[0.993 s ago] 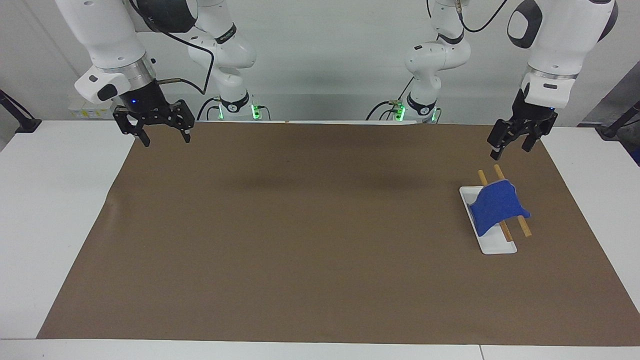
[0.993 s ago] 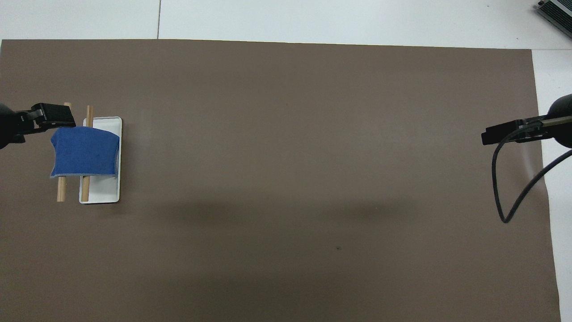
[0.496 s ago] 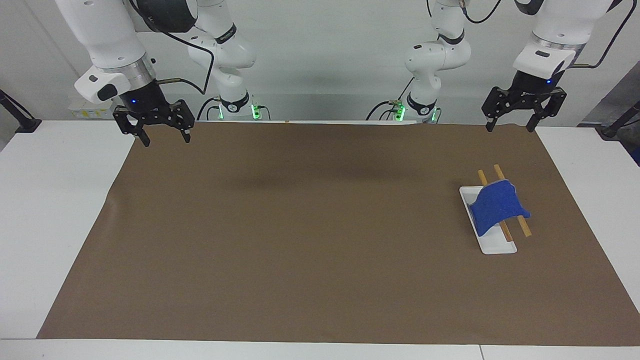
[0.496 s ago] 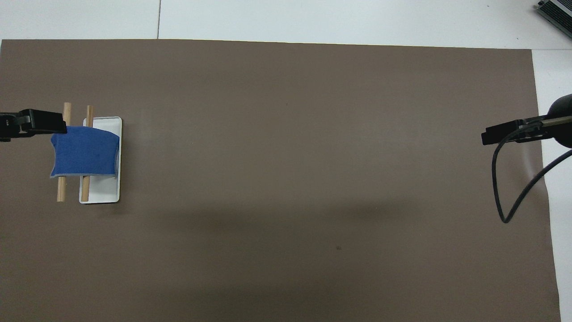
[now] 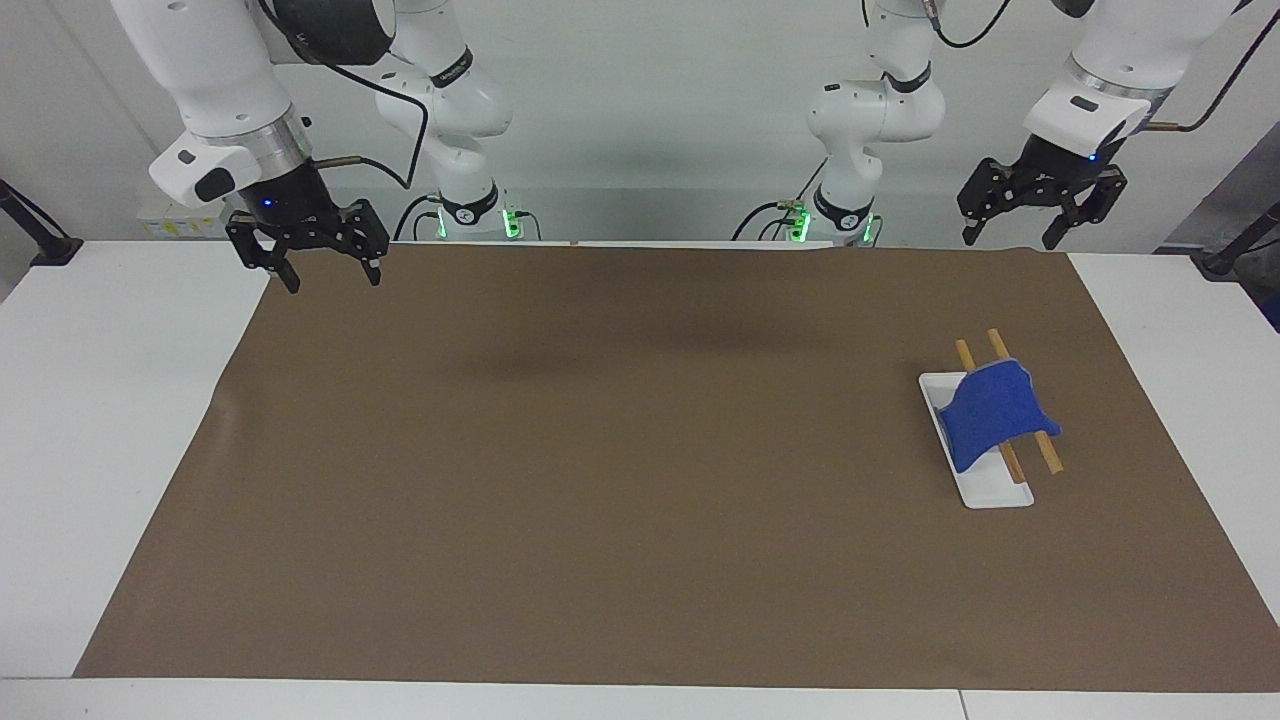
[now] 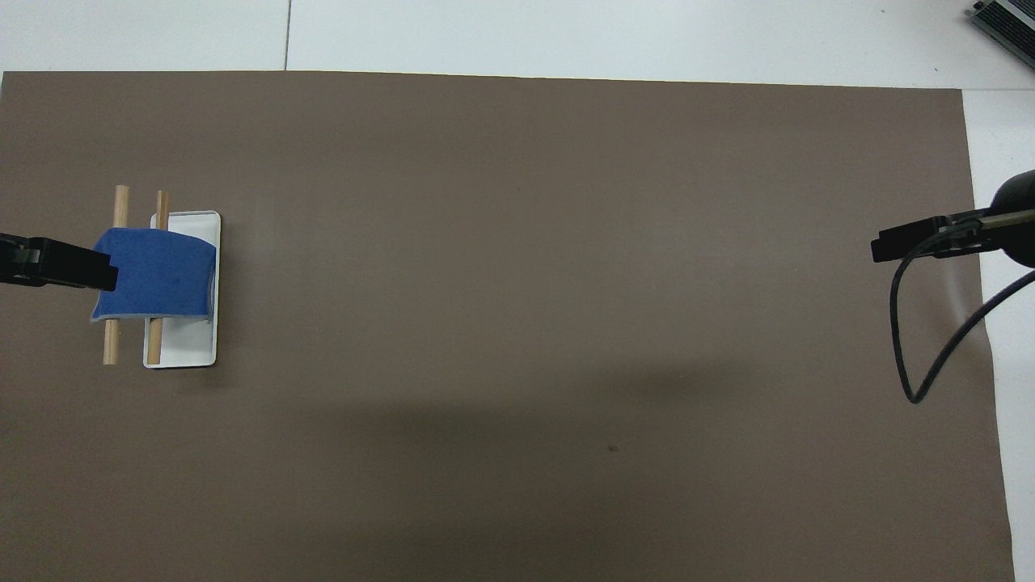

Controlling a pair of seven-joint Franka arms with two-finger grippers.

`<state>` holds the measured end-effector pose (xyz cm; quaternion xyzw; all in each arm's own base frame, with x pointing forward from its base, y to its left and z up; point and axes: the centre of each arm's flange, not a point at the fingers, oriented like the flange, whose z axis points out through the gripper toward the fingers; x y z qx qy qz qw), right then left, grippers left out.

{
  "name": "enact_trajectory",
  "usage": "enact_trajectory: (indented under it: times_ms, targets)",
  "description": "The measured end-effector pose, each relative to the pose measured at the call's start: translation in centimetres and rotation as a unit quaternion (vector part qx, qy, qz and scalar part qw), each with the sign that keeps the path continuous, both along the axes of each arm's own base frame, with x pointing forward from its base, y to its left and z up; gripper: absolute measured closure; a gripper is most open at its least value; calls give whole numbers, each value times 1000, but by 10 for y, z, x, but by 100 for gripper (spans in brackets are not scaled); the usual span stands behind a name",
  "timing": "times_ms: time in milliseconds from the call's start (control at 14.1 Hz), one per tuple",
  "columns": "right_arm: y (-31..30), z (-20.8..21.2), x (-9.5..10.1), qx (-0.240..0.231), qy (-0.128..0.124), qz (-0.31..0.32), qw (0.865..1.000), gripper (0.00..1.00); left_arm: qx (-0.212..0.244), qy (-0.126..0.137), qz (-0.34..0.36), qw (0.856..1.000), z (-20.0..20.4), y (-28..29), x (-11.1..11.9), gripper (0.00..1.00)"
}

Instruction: Right arm passes towel to left arm to hang

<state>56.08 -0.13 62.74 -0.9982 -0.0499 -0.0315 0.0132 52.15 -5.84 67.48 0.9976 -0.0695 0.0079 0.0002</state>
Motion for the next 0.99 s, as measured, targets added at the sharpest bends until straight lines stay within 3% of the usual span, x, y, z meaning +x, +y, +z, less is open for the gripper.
enact_trajectory:
  times_ms: [993]
  targets:
    - [0,0,0,0,0,0,1000,0,1,21,-15,1000,-1,4,-1,0]
